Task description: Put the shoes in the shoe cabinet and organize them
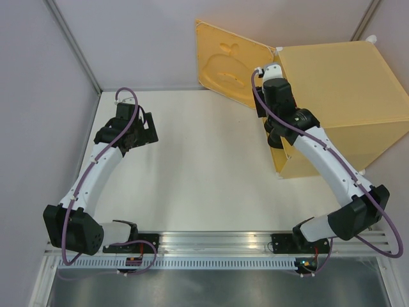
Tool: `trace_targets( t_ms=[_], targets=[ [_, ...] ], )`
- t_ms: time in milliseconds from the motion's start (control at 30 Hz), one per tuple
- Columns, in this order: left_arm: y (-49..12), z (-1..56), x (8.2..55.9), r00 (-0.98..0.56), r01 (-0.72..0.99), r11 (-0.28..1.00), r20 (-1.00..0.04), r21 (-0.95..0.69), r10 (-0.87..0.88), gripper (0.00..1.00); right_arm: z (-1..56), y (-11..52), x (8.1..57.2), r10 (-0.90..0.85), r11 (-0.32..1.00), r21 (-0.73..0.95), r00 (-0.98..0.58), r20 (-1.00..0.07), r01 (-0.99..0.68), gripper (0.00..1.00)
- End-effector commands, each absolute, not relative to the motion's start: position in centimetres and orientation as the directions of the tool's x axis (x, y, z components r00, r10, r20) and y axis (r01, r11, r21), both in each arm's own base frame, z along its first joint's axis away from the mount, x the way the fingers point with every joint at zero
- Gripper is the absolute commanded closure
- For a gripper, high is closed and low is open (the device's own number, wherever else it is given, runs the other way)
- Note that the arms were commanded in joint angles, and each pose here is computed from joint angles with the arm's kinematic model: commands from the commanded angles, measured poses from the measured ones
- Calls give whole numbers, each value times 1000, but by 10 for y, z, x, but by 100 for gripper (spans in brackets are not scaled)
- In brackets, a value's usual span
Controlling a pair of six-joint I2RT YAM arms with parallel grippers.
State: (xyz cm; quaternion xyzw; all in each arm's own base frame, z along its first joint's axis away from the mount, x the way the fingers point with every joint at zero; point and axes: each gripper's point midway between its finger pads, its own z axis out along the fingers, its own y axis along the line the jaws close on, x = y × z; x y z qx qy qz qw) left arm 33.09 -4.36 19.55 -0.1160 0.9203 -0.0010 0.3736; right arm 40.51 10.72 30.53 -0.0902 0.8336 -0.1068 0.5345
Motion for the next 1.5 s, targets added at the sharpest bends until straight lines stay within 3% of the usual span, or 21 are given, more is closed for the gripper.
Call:
trace_targets(
  t_ms=[0, 333, 633, 833, 1133, 1467],
  targets=[
    [-48, 198, 338, -687, -172, 981, -703, -91, -185, 1, 328, 106, 400, -178, 982, -191, -350, -920, 1, 36],
    [-48, 197, 338, -689, -171, 981, -701, -91, -185, 1, 329, 100, 399, -123, 986, -154, -338, -933, 66, 37],
    [-49, 197, 338, -687, -165, 982, -703, -93, -183, 1, 355, 121, 391, -86, 996, -72, -271, -959, -61, 36],
    [-57, 198, 340, -683, -130, 984, -707, -125, -180, 1, 384, 133, 394, -86, 990, -59, -218, -972, -128, 24],
    [-48, 194, 341, -679, -162, 983, -713, -87, -175, 1, 417, 158, 441, -94, 988, -64, -221, -971, -140, 4],
    [-48, 185, 342, -697, -163, 984, -696, -77, -170, 1, 448, 160, 511, -163, 971, -152, -46, -985, -184, 2]
  ],
)
